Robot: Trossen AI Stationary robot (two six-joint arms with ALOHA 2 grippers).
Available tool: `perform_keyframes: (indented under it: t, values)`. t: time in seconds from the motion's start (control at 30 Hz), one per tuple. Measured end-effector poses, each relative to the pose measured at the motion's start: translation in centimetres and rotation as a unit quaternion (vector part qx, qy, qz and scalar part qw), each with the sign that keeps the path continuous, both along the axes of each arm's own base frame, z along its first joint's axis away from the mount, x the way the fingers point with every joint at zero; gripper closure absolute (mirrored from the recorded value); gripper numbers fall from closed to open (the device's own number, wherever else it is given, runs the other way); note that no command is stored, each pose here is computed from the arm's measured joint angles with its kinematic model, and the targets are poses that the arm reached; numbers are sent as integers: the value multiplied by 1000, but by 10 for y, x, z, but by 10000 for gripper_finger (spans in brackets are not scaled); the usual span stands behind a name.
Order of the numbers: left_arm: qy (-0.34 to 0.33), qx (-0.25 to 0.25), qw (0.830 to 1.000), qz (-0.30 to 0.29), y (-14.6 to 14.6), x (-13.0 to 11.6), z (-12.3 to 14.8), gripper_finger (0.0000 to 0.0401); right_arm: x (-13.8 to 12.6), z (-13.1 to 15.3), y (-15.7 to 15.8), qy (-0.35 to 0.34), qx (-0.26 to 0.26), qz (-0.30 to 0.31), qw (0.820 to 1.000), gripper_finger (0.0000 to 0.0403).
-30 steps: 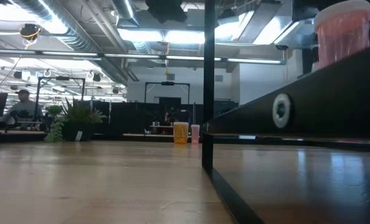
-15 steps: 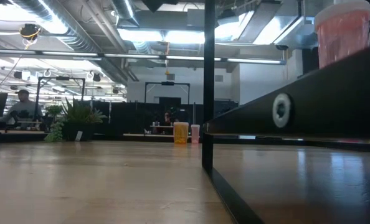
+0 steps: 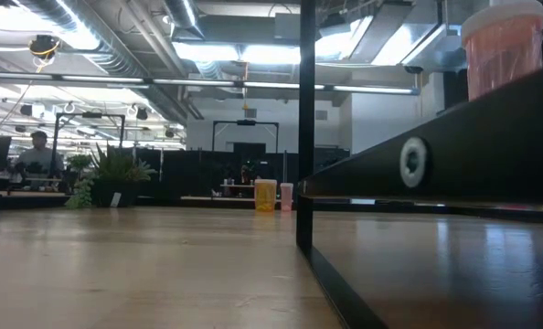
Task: Pick and place medicine bottles onto shelf by color
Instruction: Put the white pill bottle on the shelf aligned with the other white pill bottles
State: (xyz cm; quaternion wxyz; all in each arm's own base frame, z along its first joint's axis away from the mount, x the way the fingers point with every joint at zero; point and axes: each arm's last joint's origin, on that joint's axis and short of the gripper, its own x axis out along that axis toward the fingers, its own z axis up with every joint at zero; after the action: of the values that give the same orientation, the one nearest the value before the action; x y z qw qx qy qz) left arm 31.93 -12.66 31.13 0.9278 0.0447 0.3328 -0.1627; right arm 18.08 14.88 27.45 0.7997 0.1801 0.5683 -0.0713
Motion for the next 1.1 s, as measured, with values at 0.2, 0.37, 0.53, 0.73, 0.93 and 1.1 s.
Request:
perform_keyframes:
  t: [0.2, 0.37, 0.53, 0.73, 0.93, 1.1]
  values:
    - [-7, -6, 1000, 0, -2, 0, 1, 182, 4, -8, 14, -2, 3, 13, 1000, 208]
    - [-4, -14, 1000, 7, -2, 0, 1, 182, 7, -14, 18, 4, -2, 16, 1000, 208]
    - [-3, -14, 1000, 7, -2, 0, 1, 182, 11, -22, 22, 16, -14, 17, 1000, 208]
    - [-3, -14, 1000, 7, -2, 0, 1, 182, 12, -24, 23, 19, -19, 24, 999, 208]
    - [-3, -14, 1000, 5, -3, 0, 1, 182, 12, -24, 23, 19, -22, 31, 999, 208]
    - [-3, -15, 1000, 1, -6, -1, 1, 182, 12, -24, 23, 16, -20, 32, 999, 206]
